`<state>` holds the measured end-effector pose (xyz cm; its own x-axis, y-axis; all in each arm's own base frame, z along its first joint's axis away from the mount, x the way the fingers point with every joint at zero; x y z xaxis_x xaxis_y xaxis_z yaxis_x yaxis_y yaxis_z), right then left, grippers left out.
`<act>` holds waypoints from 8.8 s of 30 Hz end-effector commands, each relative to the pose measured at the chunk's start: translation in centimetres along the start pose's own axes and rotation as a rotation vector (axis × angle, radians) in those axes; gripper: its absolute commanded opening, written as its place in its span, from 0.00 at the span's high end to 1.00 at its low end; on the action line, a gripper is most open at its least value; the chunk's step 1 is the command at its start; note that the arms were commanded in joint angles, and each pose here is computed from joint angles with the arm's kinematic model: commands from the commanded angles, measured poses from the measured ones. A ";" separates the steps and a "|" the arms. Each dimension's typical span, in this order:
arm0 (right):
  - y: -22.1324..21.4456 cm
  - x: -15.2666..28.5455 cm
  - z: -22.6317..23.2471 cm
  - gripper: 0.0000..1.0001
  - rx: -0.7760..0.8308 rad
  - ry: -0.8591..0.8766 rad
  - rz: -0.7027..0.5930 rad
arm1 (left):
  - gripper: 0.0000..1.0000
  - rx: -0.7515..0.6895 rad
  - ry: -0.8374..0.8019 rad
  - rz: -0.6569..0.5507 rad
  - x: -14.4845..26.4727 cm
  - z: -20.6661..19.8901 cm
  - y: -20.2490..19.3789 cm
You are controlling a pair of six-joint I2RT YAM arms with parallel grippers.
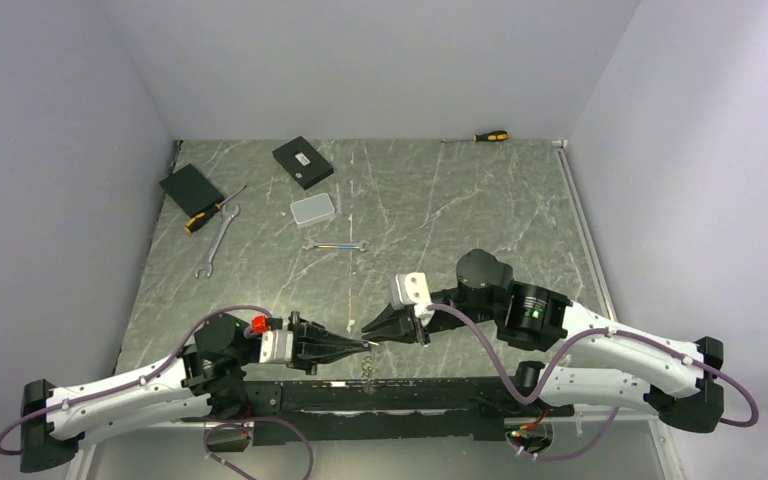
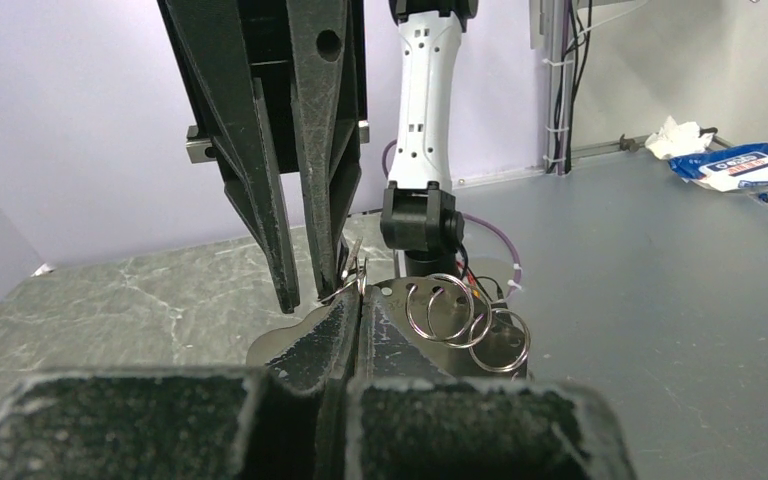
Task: Put the keys on the keyring
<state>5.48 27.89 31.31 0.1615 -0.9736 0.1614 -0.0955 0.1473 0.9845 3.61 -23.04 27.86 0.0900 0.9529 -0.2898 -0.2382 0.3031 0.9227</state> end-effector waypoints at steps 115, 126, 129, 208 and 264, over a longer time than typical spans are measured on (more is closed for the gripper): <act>5.0 0.8 0.0 0.73 -0.024 -0.155 -0.026 | 1.00 -0.110 0.198 -0.193 0.3 2.4 1.9; 5.6 0.7 0.1 0.71 -0.017 -0.152 -0.020 | 1.00 -0.109 0.204 -0.187 0.4 2.4 1.7; 5.6 0.8 0.1 0.70 -0.014 -0.159 -0.014 | 1.00 -0.109 0.206 -0.192 0.4 2.5 1.7; 1.9 1.7 -1.1 1.00 -0.005 -0.300 0.039 | 0.78 -0.057 0.261 -0.043 1.8 2.6 0.1; -0.9 2.8 0.6 1.00 0.003 -0.183 0.224 | 0.58 -0.258 -0.085 0.408 -1.5 3.2 -1.0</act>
<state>5.35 24.88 28.89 -0.0322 -0.8991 0.4367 -0.0742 0.4378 0.8960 7.07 -24.48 25.33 -0.0118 0.9795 0.2011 -0.4501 -0.1847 0.8737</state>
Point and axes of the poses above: each gripper's point midway between its finger pads, its own x axis back along the fingers, its own z axis along the line the jaws close on, y = z × x, the point moved 5 cm from there along x, back along the fingers, and after that the axes turned 4 degrees about -x, right-handed, at the moved point
